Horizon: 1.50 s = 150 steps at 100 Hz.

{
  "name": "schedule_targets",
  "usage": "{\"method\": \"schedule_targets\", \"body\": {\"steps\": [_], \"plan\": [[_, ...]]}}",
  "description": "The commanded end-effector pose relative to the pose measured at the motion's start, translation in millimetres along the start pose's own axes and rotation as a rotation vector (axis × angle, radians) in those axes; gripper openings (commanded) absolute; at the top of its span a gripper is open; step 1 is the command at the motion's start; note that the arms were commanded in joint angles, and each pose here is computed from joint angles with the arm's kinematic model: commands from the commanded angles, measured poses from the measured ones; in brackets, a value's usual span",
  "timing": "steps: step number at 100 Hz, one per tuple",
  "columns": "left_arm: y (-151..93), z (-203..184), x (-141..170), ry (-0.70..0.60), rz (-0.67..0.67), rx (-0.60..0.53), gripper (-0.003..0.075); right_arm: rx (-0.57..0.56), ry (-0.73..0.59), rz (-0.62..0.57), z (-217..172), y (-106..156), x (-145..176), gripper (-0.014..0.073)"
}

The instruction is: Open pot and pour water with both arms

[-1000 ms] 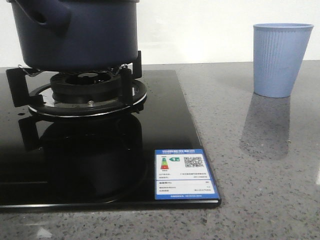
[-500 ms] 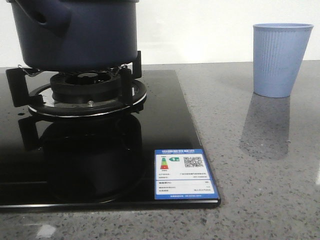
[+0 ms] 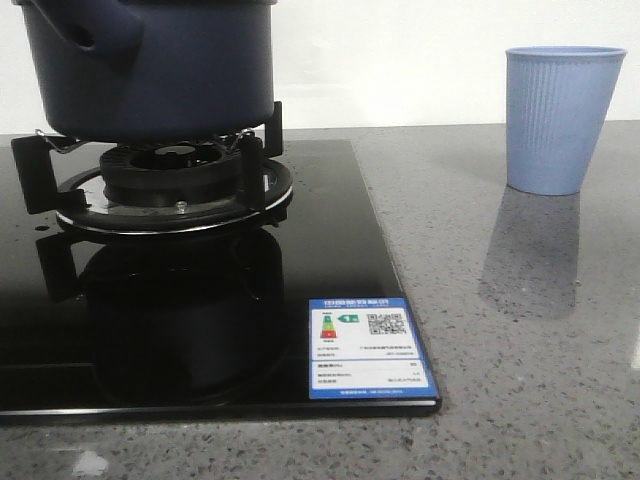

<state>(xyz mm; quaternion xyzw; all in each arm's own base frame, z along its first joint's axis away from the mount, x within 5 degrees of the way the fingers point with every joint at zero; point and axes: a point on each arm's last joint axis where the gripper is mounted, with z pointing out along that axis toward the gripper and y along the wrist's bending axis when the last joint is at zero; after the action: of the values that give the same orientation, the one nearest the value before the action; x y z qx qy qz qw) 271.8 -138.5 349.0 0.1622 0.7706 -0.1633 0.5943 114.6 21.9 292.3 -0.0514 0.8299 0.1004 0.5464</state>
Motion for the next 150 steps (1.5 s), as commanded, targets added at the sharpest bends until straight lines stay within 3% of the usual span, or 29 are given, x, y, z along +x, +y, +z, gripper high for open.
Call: {"method": "schedule_targets", "body": {"steps": [1,25,56,96,150], "plan": [[2,-23,-37,-0.209,-0.002,-0.031,0.0359,0.018,-0.065,0.015,6,-2,-13,0.0622],[7,-41,-51,-0.292,-0.006,-0.059,0.0359,0.085,-0.09,0.054,33,-13,-17,0.0622],[8,-58,-65,-0.401,0.024,-0.08,0.0359,0.068,-0.125,0.022,77,-2,-18,0.0612],[29,-67,-69,-0.411,0.034,-0.162,0.0359,0.146,-0.207,-0.034,128,2,-11,0.0612],[33,-69,-70,-0.422,0.034,-0.178,0.0359,0.17,-0.215,-0.075,184,5,-25,0.0612]]}}
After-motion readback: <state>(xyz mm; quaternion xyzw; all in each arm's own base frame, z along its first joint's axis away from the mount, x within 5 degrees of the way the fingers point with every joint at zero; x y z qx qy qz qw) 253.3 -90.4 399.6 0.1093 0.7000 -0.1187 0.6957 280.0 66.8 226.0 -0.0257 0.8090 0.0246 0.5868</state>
